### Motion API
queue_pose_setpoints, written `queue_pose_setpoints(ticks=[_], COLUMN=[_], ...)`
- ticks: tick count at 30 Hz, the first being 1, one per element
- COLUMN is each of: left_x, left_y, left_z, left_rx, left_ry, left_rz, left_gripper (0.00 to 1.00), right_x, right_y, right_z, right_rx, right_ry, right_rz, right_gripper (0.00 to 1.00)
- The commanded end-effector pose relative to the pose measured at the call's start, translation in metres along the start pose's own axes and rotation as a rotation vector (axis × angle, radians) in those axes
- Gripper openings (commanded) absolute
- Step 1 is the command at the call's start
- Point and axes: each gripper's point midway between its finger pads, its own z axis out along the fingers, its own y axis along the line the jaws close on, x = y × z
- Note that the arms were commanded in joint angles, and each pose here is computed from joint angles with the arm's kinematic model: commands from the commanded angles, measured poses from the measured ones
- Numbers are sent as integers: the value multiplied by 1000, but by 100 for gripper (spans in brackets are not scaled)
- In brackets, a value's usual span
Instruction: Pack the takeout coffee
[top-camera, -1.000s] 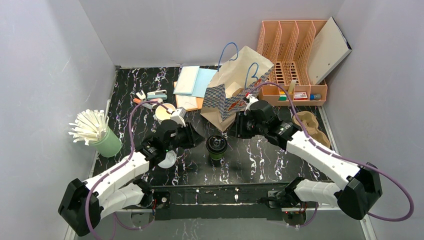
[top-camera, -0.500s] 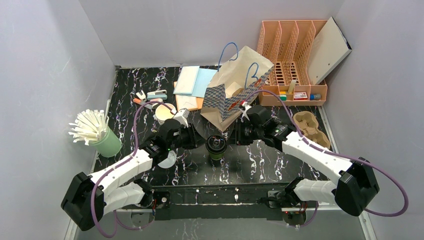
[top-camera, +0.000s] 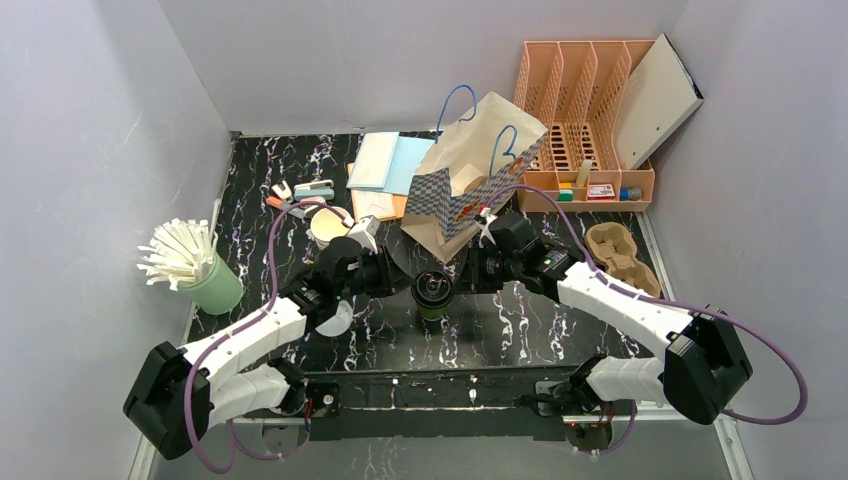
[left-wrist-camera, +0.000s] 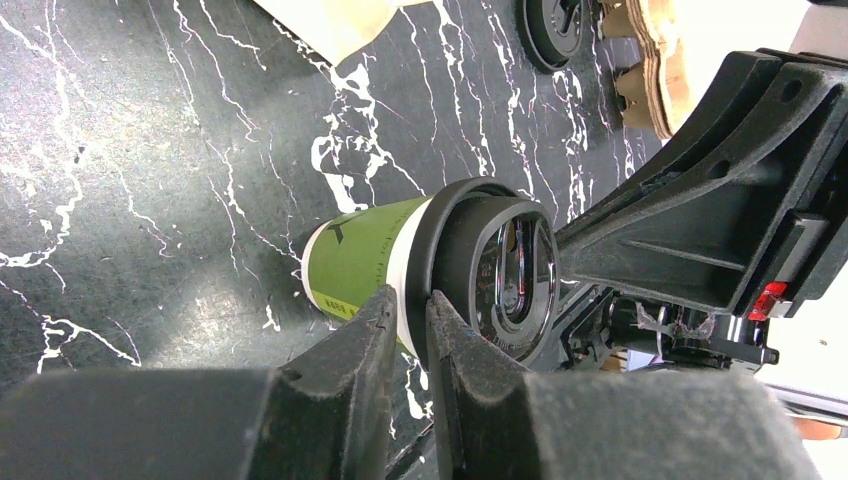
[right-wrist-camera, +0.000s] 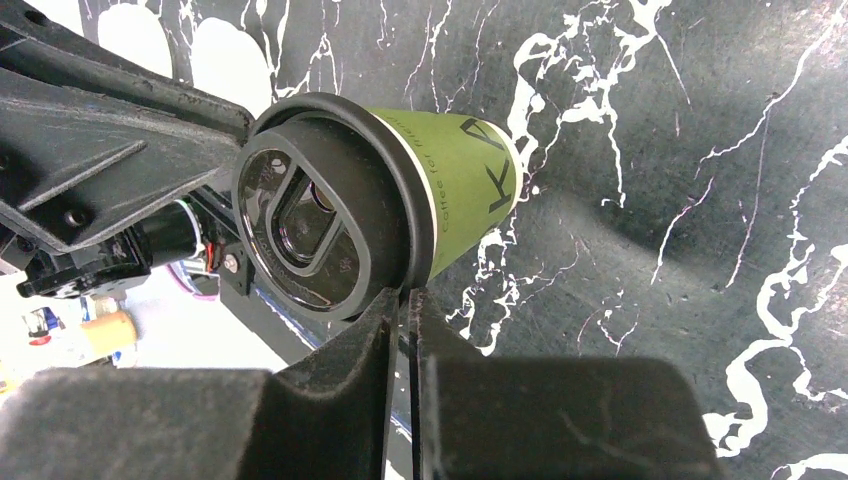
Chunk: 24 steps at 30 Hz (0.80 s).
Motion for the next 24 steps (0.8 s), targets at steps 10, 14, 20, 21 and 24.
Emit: queue_pose_setpoints(ticks=[10,14,20,21,24], left_x=[14,19,29,30,35], left_y=[11,15,20,21,25], left_z=[2,3,6,6,6], left_rx=[-25,-27,-28,-28,-32], left_ry=[51,70,98,101,114], left_rz=[13,11,6,5,0], left_gripper=[10,9,3,1,0], right_x=[8,9,12,13,17], right_y=[-8,-10,-12,-14,-17], right_z=[8,9,11,11,13], right_rx=[6,10,18,22,29], right_ry=[23,32,43,47,59], right_rz=[4,5,7,7,12], right_gripper=[8,8,9,9,9])
